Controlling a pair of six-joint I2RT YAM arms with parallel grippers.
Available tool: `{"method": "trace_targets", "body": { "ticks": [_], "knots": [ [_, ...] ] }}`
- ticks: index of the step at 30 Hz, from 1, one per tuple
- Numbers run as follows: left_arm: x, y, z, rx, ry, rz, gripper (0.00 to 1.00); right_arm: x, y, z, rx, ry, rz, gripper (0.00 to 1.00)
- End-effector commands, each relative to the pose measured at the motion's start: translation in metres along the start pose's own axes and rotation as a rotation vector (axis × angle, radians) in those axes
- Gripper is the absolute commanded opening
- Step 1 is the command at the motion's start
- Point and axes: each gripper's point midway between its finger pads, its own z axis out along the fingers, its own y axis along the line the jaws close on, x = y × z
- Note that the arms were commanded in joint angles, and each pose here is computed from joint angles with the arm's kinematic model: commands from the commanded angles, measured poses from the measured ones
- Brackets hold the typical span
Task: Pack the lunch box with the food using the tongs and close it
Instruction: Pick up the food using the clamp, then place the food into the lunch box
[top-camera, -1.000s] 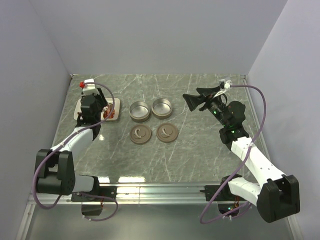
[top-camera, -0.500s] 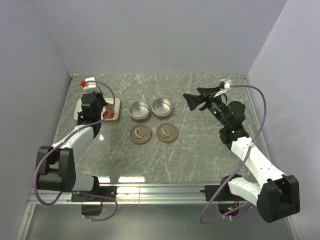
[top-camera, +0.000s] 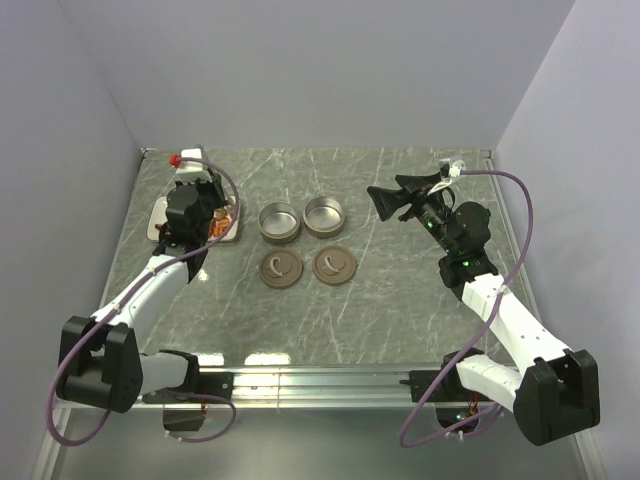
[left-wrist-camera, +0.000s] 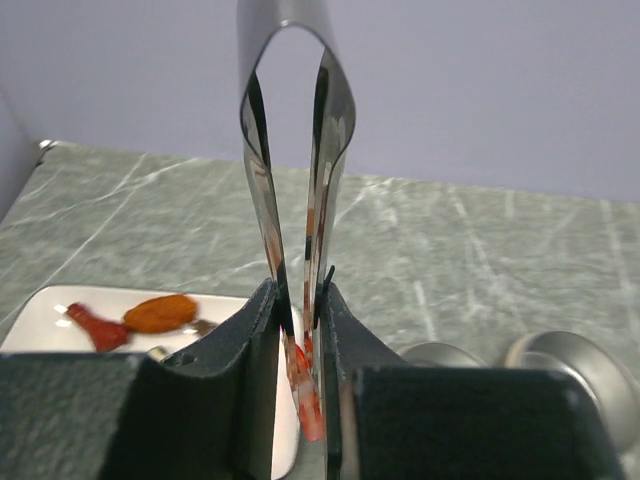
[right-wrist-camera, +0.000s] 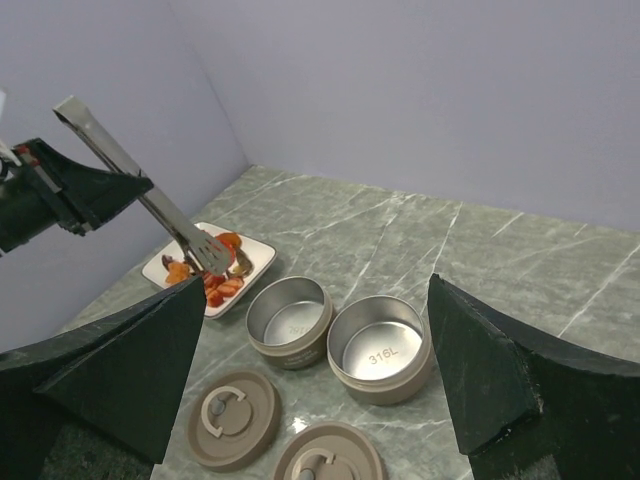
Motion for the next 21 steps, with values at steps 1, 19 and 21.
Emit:
{"method": "trace_targets", "body": {
  "ticks": [1, 19, 21],
  "knots": [
    [-0.048, -0.030, -0.007, 0.092, -0.103, -0.015, 0.16, -0.006, 0.001, -0.003, 0.006, -0.031, -0.021, 0.98],
    [-0.045, -0.100, -0.006, 0.318, -0.086, -0.028, 0.16, 0.004, -0.006, -0.031, 0.087, -0.038, -0.017, 0.98],
    [-0.046, -0.105, -0.003, 0.330, -0.092, -0.028, 0.16, 0.005, -0.006, -0.036, 0.091, -0.046, -0.020, 0.98]
  ]
}}
